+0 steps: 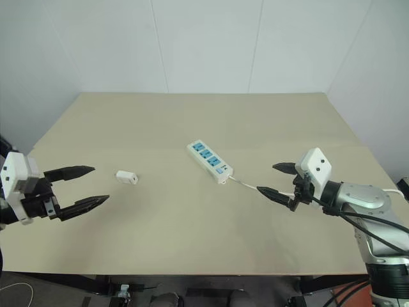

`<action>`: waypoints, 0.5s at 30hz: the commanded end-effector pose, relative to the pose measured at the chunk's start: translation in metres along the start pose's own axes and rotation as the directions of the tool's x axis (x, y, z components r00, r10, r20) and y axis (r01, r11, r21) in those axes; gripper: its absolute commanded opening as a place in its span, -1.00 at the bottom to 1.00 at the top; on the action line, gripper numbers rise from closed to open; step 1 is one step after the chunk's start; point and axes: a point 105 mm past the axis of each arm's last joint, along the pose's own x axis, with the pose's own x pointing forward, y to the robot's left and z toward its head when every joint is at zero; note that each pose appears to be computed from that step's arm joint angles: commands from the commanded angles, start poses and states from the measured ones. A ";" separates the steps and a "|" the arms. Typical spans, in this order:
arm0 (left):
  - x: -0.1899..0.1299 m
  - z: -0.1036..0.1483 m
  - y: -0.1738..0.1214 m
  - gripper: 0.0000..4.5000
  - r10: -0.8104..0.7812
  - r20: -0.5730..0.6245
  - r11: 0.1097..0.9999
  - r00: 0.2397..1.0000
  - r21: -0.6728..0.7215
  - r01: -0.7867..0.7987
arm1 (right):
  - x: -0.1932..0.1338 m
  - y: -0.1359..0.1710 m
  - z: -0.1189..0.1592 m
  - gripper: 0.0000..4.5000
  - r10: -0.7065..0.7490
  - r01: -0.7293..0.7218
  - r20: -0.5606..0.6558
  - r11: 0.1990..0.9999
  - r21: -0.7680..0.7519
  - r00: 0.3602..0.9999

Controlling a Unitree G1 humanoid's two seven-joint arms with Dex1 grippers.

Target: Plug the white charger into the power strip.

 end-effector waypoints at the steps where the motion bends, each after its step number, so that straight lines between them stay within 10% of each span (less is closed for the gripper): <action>1: 0.000 0.008 0.001 1.00 -0.004 0.014 0.999 1.000 0.039 0.004 | -0.003 0.000 0.011 0.99 -0.009 0.010 0.018 0.999 -0.038 1.000; 15: 0.001 0.009 0.002 1.00 -0.003 0.018 0.999 1.000 0.041 0.002 | 0.007 0.001 0.008 0.99 -0.032 0.032 0.030 0.999 0.000 0.999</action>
